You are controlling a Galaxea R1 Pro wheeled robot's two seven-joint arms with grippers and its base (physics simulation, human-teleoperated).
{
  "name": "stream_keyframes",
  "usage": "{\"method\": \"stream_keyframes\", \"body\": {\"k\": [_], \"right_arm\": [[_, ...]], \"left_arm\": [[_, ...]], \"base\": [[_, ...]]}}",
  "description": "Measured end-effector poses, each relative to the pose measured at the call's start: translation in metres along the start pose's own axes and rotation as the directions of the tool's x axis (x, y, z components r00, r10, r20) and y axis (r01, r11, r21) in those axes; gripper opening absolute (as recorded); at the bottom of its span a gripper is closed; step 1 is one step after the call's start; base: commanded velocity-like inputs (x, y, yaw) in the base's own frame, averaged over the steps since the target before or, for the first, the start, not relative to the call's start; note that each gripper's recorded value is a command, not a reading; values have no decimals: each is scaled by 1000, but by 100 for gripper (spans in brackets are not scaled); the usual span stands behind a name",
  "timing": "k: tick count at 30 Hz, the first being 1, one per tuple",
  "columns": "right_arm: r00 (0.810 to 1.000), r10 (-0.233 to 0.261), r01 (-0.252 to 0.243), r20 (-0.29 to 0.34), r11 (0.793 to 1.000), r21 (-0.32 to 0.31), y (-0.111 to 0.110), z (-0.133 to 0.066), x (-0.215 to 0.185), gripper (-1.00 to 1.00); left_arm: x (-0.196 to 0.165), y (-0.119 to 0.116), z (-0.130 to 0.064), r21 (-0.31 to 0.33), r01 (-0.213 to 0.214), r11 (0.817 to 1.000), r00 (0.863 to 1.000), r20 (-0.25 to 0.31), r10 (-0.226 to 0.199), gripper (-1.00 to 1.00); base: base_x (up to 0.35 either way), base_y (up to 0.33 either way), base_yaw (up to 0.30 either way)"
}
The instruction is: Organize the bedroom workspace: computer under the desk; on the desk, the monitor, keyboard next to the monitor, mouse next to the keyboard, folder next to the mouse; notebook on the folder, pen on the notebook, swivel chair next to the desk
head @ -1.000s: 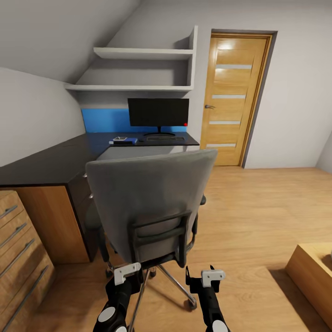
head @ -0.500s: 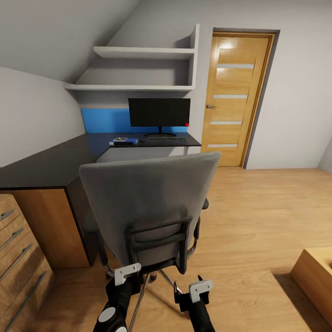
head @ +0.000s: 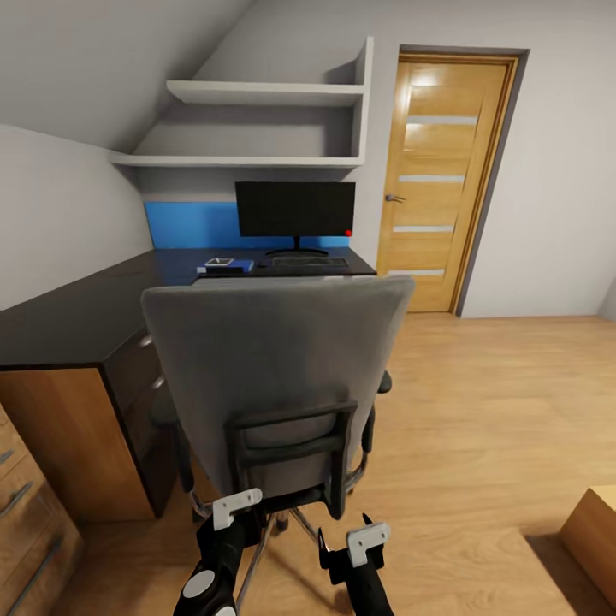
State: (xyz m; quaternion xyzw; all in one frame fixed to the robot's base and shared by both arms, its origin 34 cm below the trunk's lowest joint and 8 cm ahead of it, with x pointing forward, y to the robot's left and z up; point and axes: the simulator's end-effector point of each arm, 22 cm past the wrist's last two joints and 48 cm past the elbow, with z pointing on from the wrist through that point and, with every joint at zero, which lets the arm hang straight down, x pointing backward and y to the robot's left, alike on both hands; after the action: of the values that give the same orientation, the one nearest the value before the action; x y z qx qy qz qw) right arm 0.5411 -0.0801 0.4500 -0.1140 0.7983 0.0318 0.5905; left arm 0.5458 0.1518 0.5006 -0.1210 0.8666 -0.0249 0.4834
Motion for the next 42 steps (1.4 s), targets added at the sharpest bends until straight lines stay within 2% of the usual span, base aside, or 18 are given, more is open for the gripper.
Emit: {"method": "stream_keyframes", "body": {"k": [11,14,17,21,23,26,28,29,39,41,42], "right_arm": [[1000,22,-22,16,1000,6,-1,1,-5,100],[998,53,-53,23,998,18,3,6,-13,100],[994,97,-101,52,992,77,-19,27,-40,100],[996,80,-84,44,991,103,-46,54,-52,100],[997,65,-68,37,993,101,-53,64,-54,100],[998,52,-54,24,993,102,-62,72,-52,100],[998,61,-62,11,991,119,-72,74,-43,100],[998,58,-59,10,991,118,-72,74,-42,100],[998,60,-58,-6,992,114,-65,73,-30,100],[998,63,-64,6,992,113,-64,73,-33,100],[997,80,-81,9,990,117,-65,73,-32,100]], "left_arm": [[1,0,0,2,2,1000,1000,-3,-2,100],[0,0,1,2,2,1000,1000,-2,-2,100],[1,1,1,1,1,1000,1000,-2,-1,100],[1,-2,0,9,8,1000,1000,-3,-8,100],[1,-1,0,6,6,1000,1000,-3,-6,100],[3,-3,0,12,7,1000,1000,-9,-7,100],[5,-7,-2,18,-1,1000,1000,-11,1,100],[1,-1,0,4,3,1000,1000,-3,-3,100],[1,0,0,1,3,1000,1000,-5,-3,100],[4,2,1,-6,-1,1000,1000,-11,1,100],[5,3,2,-7,-5,1000,1000,-10,5,100]], "base": [[216,99,0],[25,37,0],[6,9,0],[2,2,0],[0,0,0],[58,0,0],[227,0,0],[281,0,0],[317,0,0],[326,0,0],[326,0,0]]}}
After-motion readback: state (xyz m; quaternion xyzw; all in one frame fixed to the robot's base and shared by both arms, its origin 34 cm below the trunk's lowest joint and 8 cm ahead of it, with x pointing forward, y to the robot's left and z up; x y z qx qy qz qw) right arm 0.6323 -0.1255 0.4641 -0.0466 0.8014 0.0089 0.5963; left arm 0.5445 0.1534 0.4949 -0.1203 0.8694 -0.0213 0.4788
